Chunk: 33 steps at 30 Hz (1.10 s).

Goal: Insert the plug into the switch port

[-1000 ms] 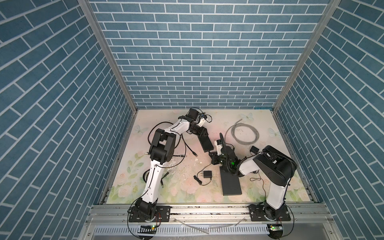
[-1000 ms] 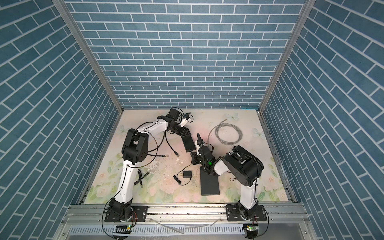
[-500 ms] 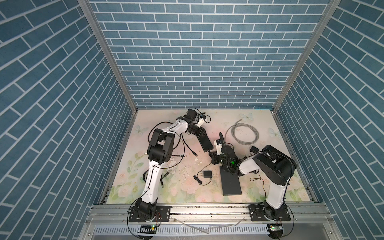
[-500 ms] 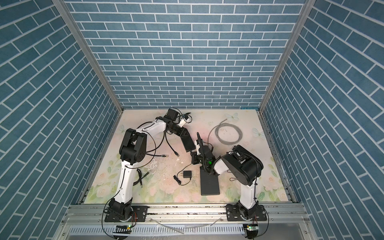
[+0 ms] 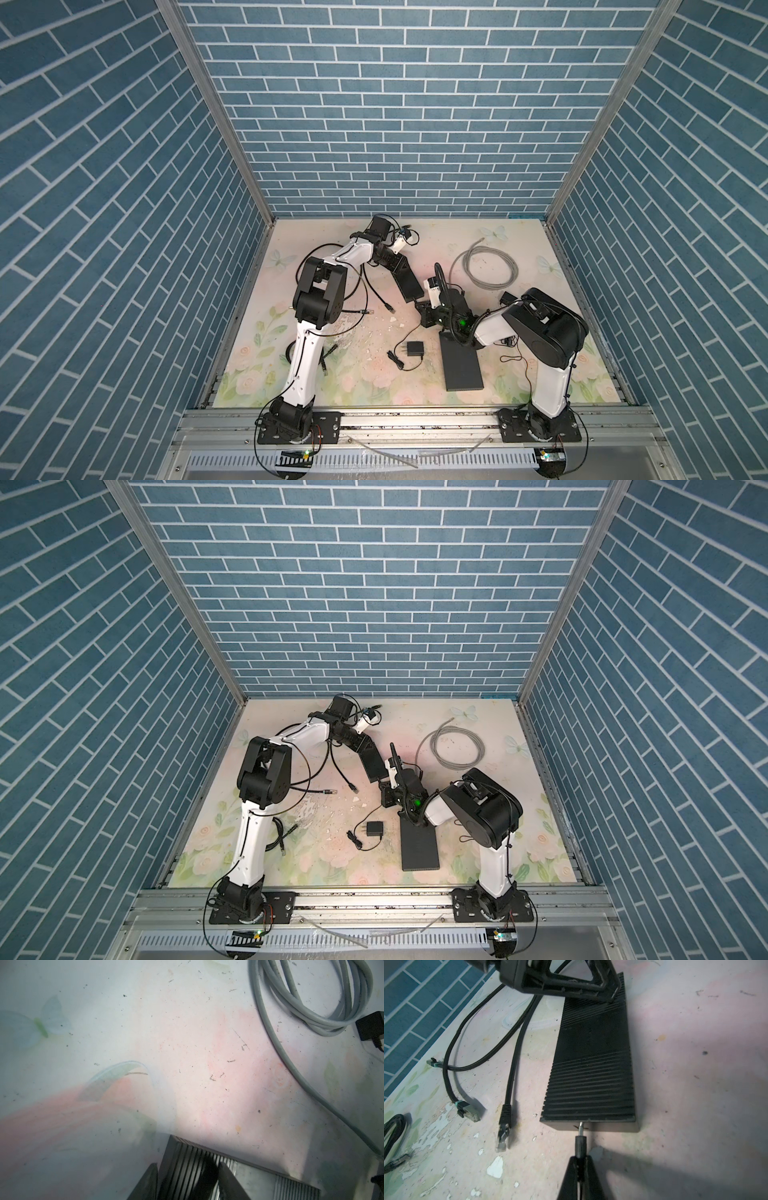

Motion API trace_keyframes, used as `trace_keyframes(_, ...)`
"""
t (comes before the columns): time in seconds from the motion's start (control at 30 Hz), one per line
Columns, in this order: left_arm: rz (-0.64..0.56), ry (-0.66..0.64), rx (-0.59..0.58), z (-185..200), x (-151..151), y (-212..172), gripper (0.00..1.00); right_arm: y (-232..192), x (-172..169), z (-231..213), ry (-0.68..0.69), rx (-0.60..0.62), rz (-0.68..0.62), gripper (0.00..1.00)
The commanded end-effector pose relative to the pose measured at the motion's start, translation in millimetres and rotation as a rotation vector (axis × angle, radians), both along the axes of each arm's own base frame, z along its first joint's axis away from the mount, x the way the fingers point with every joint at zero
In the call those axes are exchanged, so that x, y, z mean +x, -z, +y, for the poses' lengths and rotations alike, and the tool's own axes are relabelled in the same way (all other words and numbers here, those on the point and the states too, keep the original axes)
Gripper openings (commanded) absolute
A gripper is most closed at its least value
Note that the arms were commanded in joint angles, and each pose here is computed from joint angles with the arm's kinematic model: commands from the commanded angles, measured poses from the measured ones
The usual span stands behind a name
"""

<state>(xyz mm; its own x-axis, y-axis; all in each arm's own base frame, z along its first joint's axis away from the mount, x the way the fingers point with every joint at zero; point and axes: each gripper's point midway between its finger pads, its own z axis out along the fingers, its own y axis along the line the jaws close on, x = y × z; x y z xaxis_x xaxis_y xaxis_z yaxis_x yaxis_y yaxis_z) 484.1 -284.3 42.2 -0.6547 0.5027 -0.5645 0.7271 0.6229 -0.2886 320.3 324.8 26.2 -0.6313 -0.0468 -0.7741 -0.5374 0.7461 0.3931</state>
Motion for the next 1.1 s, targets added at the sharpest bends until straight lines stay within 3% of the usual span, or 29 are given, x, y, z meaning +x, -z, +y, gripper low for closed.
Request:
trace_keyframes(0.0, 0.368, 0.108, 0.045, -8.3, -89.3, 56.1, 0.46, -11.1, 21.9, 4.9, 0.014, 0.009, -0.111, 0.05)
trace_keyframes(0.47, 0.453, 0.123, 0.056, -7.0, -114.6, 70.1, 0.44, 6.4, 45.2, -9.5, 0.144, -0.131, -0.067, 0.05)
trace_keyframes(0.67, 0.480, 0.128, 0.046, -7.7, -121.7, 70.7, 0.43, 12.8, 51.2, -14.9, 0.208, -0.134, -0.036, 0.05)
trace_keyframes(0.83, 0.505, 0.152, 0.035, -10.9, -131.0, 70.3, 0.42, -11.9, 54.8, -5.9, 0.185, -0.047, -0.098, 0.08)
trace_keyframes(1.07, 0.513, 0.157, 0.036, -11.5, -136.6, 67.9, 0.42, -7.2, 58.5, -5.6, 0.185, -0.119, -0.039, 0.07)
